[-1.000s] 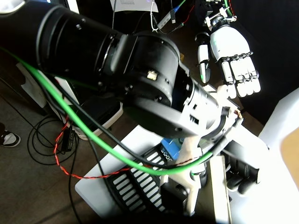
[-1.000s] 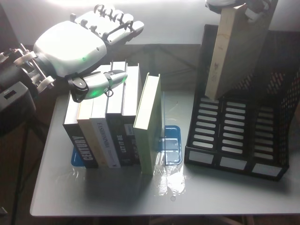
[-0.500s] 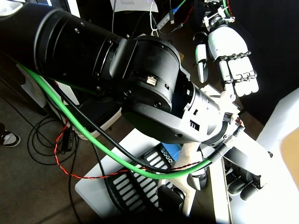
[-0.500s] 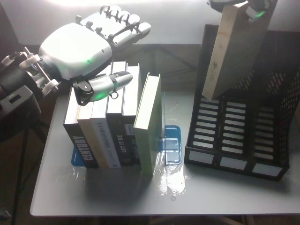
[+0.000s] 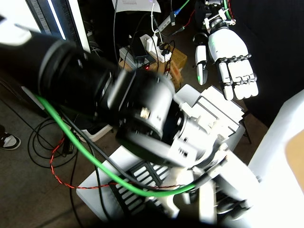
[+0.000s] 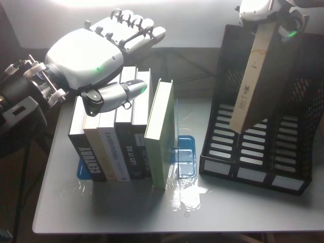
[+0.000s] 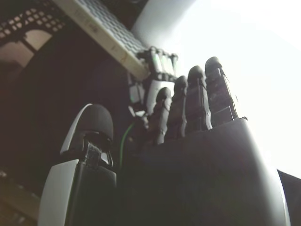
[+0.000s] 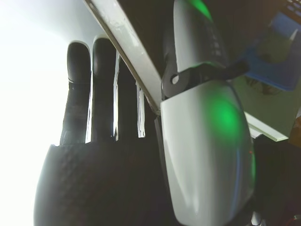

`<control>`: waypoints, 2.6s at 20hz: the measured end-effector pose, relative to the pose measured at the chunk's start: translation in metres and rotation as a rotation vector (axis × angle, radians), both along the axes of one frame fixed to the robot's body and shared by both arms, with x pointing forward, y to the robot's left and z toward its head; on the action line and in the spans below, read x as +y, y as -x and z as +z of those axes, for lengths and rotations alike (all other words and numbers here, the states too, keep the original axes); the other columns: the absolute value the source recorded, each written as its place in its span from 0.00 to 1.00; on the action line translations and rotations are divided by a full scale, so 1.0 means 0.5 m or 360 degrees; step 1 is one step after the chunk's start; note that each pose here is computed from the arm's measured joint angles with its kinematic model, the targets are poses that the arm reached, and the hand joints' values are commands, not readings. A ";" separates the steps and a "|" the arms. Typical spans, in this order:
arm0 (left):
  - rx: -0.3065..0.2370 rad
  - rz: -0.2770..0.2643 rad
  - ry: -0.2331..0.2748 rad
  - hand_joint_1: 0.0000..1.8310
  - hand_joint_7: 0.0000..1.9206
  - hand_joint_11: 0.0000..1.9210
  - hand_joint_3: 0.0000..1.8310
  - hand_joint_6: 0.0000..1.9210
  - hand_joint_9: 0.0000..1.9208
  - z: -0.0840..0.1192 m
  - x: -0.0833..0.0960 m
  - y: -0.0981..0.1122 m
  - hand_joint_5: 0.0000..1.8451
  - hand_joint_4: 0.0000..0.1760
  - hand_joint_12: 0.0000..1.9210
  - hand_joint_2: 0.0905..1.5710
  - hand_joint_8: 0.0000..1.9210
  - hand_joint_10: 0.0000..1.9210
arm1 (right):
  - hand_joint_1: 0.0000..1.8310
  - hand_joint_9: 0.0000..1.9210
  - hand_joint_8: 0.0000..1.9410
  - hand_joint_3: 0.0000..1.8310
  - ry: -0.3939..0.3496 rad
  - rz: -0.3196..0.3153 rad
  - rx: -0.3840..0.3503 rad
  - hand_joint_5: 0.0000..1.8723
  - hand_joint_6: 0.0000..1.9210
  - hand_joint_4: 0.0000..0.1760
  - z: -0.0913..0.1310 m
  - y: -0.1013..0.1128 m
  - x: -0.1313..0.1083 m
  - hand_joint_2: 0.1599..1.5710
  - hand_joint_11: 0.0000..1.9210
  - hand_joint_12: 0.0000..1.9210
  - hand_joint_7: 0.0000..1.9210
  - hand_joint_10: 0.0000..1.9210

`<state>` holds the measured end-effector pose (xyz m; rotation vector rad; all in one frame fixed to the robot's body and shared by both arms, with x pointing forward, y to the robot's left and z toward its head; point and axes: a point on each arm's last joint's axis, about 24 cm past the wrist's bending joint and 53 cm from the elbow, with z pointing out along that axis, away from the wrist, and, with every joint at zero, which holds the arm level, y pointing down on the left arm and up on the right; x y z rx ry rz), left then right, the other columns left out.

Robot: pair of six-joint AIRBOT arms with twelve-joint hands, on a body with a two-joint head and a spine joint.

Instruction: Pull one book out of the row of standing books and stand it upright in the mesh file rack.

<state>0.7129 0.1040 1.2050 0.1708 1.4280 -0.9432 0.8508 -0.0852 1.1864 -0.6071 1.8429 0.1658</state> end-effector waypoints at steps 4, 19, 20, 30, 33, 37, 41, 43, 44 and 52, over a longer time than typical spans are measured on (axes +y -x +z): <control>0.0009 -0.0001 0.0004 0.13 0.00 0.00 0.00 0.00 0.00 -0.002 0.001 0.000 0.00 0.20 0.00 0.94 0.00 0.00 | 0.62 0.08 0.03 0.00 -0.0001 0.0001 -0.0005 0.15 0.07 0.00 0.002 0.001 -0.001 0.69 0.00 0.49 0.13 0.15; 0.0027 -0.0010 0.0011 0.12 0.00 0.00 0.00 0.00 0.00 -0.011 -0.006 -0.001 0.00 0.22 0.00 0.94 0.00 0.00 | 0.48 0.00 0.00 0.00 -0.0093 0.0083 -0.0132 0.00 0.00 0.50 0.116 0.048 -0.018 0.60 0.00 0.00 0.00 0.00; 0.0032 -0.0011 0.0014 0.11 0.00 0.00 0.00 0.00 0.00 -0.012 -0.006 -0.001 0.00 0.14 0.00 0.94 0.00 0.00 | 0.48 0.00 0.00 0.00 -0.0103 0.0083 -0.0150 0.00 0.00 0.47 0.127 0.054 -0.027 0.59 0.00 0.00 0.00 0.00; 0.0096 0.0021 0.0035 0.14 0.00 0.00 0.00 0.00 0.00 -0.035 0.008 -0.004 0.00 0.36 0.00 0.92 0.00 0.00 | 0.45 0.00 0.00 0.00 -0.0119 0.0206 -0.0203 0.00 0.00 0.13 0.153 0.131 -0.012 0.60 0.00 0.00 0.00 0.00; 0.0137 0.0046 0.0042 0.17 0.00 0.00 0.00 0.00 0.00 -0.050 0.018 -0.007 0.00 0.27 0.00 0.92 0.00 0.00 | 0.43 0.00 0.00 0.01 -0.0125 0.0218 -0.0218 0.00 0.00 0.01 0.158 0.136 -0.006 0.62 0.00 0.00 0.00 0.00; 0.0188 0.0085 0.0057 0.21 0.00 0.00 0.00 0.00 0.00 -0.062 0.031 -0.016 0.01 0.23 0.00 0.90 0.00 0.00 | 0.41 0.00 0.00 0.01 -0.0162 0.0229 -0.0182 0.00 0.00 0.56 0.116 0.152 0.004 0.64 0.00 0.00 0.00 0.00; 0.0208 0.0106 0.0032 0.18 0.00 0.00 0.00 0.00 0.00 -0.067 0.045 -0.018 0.01 0.35 0.00 0.89 0.00 0.00 | 0.39 0.00 0.00 0.01 -0.0132 0.0320 -0.0145 0.00 0.00 0.47 0.079 0.207 0.032 0.64 0.00 0.00 0.00 0.00; 0.0216 0.0127 0.0038 0.18 0.00 0.00 0.00 0.00 0.00 -0.066 0.056 -0.022 0.00 0.33 0.00 0.89 0.00 0.00 | 0.39 0.00 0.00 0.00 -0.0125 0.0339 -0.0184 0.00 0.00 0.27 0.081 0.227 0.028 0.63 0.00 0.00 0.00 0.00; 0.0223 0.0132 0.0040 0.19 0.00 0.00 0.00 0.00 0.00 -0.067 0.058 -0.023 0.00 0.34 0.00 0.88 0.00 0.00 | 0.36 0.00 0.00 0.00 -0.0152 0.0330 -0.0185 0.00 0.00 0.17 0.077 0.237 0.021 0.63 0.00 0.00 0.00 0.00; 0.0259 0.0123 0.0024 0.18 0.00 0.00 0.00 0.00 0.00 -0.071 0.048 -0.021 0.00 0.41 0.03 0.87 0.00 0.00 | 0.35 0.00 0.00 0.00 -0.0265 0.0252 -0.0159 0.00 0.00 0.36 0.063 0.274 -0.032 0.63 0.00 0.00 0.00 0.00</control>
